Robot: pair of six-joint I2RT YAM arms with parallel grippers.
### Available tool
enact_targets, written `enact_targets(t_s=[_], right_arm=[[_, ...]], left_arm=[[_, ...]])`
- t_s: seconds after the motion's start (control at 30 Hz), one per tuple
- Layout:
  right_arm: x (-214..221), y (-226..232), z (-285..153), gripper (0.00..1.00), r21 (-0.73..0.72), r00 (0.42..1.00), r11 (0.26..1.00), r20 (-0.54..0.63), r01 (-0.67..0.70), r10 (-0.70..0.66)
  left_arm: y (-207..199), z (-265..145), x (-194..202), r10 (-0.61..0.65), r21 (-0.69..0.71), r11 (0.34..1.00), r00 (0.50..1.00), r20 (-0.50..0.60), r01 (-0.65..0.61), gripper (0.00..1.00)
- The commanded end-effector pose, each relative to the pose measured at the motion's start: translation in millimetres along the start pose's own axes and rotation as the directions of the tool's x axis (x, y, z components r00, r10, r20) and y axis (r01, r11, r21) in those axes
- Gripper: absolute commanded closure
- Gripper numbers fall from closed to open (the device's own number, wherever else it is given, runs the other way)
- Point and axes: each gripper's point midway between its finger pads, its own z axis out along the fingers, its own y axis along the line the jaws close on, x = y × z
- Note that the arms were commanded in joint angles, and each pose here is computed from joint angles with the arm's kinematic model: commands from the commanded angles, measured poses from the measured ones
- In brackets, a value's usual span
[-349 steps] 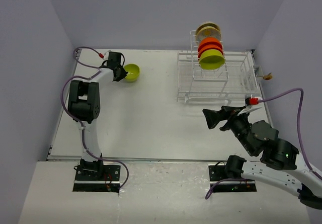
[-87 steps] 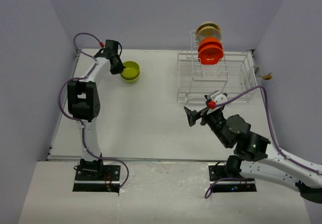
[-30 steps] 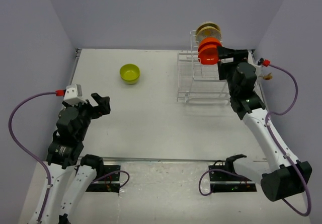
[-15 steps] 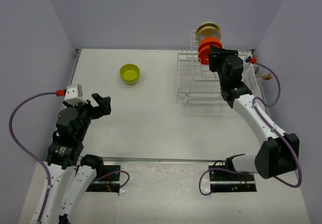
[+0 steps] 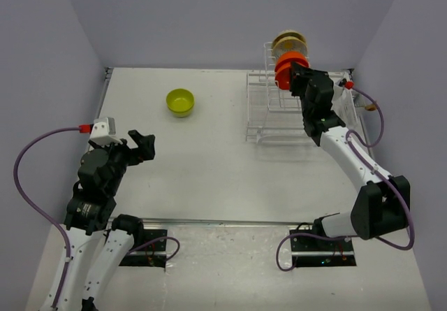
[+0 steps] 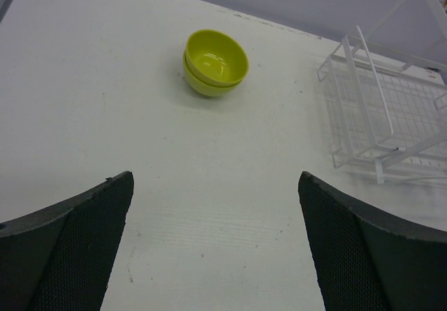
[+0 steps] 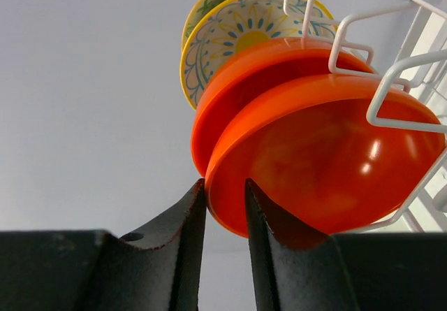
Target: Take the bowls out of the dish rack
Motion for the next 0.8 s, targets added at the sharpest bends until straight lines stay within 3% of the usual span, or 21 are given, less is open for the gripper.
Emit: enact_targets(t_s=[0.0, 0.07, 0.23, 0.37, 0.77], right_arm=[[-12.5, 22.7, 2.3, 0.71, -0.049, 0.997, 0.998, 0.068, -0.027, 0.030], [-13.3, 20.7, 2.9, 0.79, -0.045, 0.997, 0.999, 0.073, -0.021, 0.024], [-16.6, 25.5, -0.8, 0.87, -0.058, 0.996, 0.998, 0.085, -0.019, 0.024], [-17.9, 35.3, -4.1, 1.00, -0.085, 0.996, 0.996, 0.087, -0.014, 0.022], [-23.6, 59.5, -22.8, 1.00, -0.204, 0.996, 0.979, 0.087, 0.002, 0.016]], left_arm=[[-5.6, 2.4, -6.2, 0.035, 0.037, 0.999, 0.999, 0.031, -0.036, 0.00], [-6.6, 2.8, -6.4, 0.035, 0.041, 0.998, 0.999, 0.030, -0.037, 0.00], [-6.0, 2.4, -6.5, 0.035, 0.039, 0.999, 0.999, 0.032, -0.036, 0.00], [-5.7, 3.1, -6.4, 0.035, 0.037, 0.999, 0.999, 0.031, -0.036, 0.00], [-4.5, 3.8, -5.9, 0.034, 0.030, 0.999, 0.999, 0.029, -0.035, 0.00]])
